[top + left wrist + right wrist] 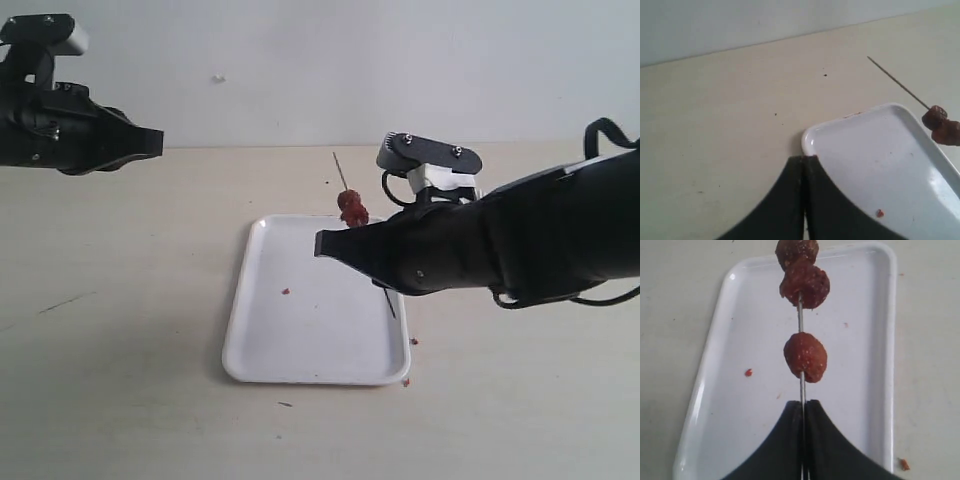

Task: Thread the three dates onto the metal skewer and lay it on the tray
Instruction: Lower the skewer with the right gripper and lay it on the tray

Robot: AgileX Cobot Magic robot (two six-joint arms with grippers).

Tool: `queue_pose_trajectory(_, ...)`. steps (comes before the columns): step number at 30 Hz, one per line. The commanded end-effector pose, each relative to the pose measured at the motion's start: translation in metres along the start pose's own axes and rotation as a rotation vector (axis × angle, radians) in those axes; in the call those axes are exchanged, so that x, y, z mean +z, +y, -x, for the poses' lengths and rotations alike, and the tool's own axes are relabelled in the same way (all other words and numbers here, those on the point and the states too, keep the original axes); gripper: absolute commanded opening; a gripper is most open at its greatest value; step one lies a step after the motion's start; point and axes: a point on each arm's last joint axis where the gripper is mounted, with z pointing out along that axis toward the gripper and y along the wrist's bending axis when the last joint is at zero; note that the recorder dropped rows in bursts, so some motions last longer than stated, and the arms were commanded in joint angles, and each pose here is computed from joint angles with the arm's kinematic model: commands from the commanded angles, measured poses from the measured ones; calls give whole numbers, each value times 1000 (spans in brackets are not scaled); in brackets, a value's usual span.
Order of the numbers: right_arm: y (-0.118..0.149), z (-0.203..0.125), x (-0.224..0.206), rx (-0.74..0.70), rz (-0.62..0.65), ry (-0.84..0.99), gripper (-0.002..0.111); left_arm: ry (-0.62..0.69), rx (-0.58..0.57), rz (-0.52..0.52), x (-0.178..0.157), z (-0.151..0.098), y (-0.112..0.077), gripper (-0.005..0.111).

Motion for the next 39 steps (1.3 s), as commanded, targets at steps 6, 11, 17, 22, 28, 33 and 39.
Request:
queue_pose_trajectory(6, 25, -23, 0, 15, -128, -168, 0, -70, 55, -51, -26, 8, -13, 0)
queue_pose_trajectory(11, 36, -38, 14, -17, -60, -145, 0, -90, 69, -76, -35, 11, -19, 0)
queue_pose_trajectory(17, 32, -51, 29, -13, -72, -92, 0, -114, 80, -76, -44, 15, -22, 0)
queue_pose_trajectory(22, 31, -57, 35, -43, -71, -57, 0, -119, 87, -117, -48, 16, -26, 0)
queue_pose_trajectory(28, 29, -66, 42, -32, -70, -5, 0, -113, 93, -153, -48, 15, -30, 0)
queue_pose_trajectory(33, 29, -68, 43, -33, -72, 3, 3, -107, 99, -200, -49, 15, -34, 0)
queue_pose_trajectory(39, 29, -68, 43, -27, -72, 5, 31, -111, 109, -219, -49, 15, -36, 0)
